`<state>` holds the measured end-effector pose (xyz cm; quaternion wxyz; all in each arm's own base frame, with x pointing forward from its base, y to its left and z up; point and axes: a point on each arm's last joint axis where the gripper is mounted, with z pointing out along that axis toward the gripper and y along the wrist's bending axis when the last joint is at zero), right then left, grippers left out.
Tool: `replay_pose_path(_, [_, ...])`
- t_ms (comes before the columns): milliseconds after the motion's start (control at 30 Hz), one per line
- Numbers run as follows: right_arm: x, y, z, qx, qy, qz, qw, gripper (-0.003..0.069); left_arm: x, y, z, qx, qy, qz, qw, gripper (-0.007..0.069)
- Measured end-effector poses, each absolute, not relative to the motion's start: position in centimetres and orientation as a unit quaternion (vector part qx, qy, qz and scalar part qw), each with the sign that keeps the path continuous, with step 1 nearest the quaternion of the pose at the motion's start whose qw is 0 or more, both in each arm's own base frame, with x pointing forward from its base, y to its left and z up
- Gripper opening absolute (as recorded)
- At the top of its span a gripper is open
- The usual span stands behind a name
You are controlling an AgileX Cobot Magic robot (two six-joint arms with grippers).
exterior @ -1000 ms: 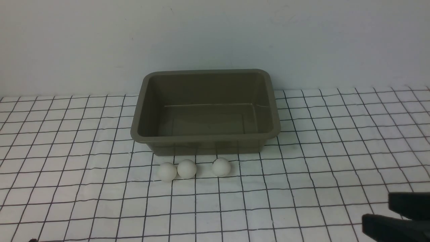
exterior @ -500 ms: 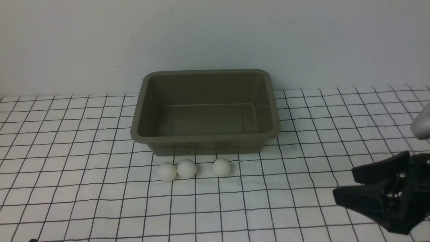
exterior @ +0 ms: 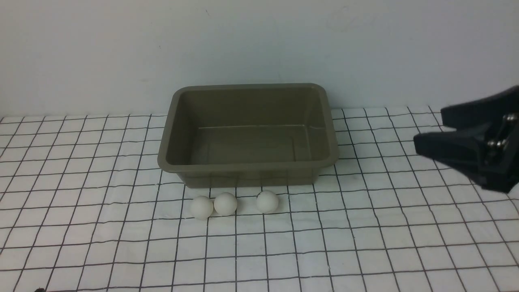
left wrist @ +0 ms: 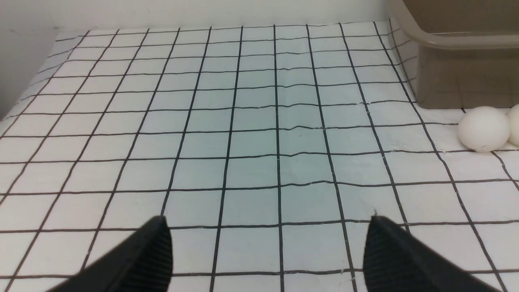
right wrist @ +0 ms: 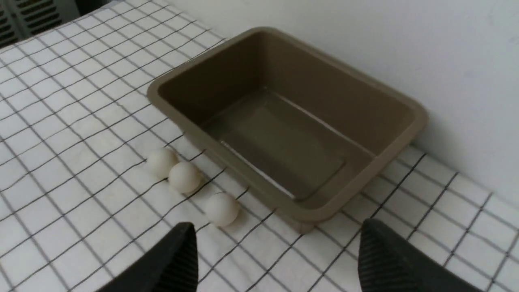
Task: Put the table tennis balls into the box on the white checkered tablecloth.
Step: 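Reach for and grasp a ping pong ball on the table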
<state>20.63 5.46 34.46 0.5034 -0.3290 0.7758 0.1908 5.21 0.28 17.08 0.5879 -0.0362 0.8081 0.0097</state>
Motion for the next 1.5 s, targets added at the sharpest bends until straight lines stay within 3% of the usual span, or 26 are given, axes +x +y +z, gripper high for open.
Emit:
replay_pose_path(133, [21.2, 4.9, 35.6, -0.329, 0.770, 0.144, 0.527, 0.0483, 5.2, 0.3, 17.1, -0.036, 0.808, 0.010, 0.588, 0.0573])
replay_pose_path(367, [22.2, 2.9, 35.5, -0.310, 0.789, 0.013, 0.531, 0.0447, 5.2, 0.3, 17.1, -0.036, 0.808, 0.010, 0.588, 0.0573])
replay_pose_path(467, [22.3, 3.0, 35.4, -0.279, 0.802, 0.033, 0.528, 0.0412, 5.2, 0.3, 17.1, -0.036, 0.808, 0.010, 0.588, 0.0573])
replay_pose_path(600, [22.2, 4.5, 35.7, -0.264, 0.792, 0.099, 0.541, 0.0392, 5.2, 0.3, 17.1, -0.036, 0.808, 0.010, 0.588, 0.0573])
replay_pose_path(833, [21.9, 7.9, 35.8, -0.301, 0.760, 0.194, 0.542, 0.0388, 5.2, 0.3, 17.1, -0.036, 0.808, 0.010, 0.588, 0.0573])
replay_pose_path(1100, [22.5, 11.4, 33.7, -0.352, 0.761, 0.253, 0.484, 0.0388, 5.2, 0.3, 17.1, -0.036, 0.808, 0.010, 0.588, 0.0573])
replay_pose_path(1233, [23.7, 14.0, 30.6, -0.396, 0.768, 0.253, 0.435, 0.0388, 5.2, 0.3, 17.1, -0.036, 0.808, 0.010, 0.588, 0.0573])
replay_pose_path(1500, [26.4, 17.7, 24.2, -0.415, 0.802, 0.202, 0.379, 0.0388, 5.2, 0.3, 17.1, -0.036, 0.808, 0.010, 0.588, 0.0573])
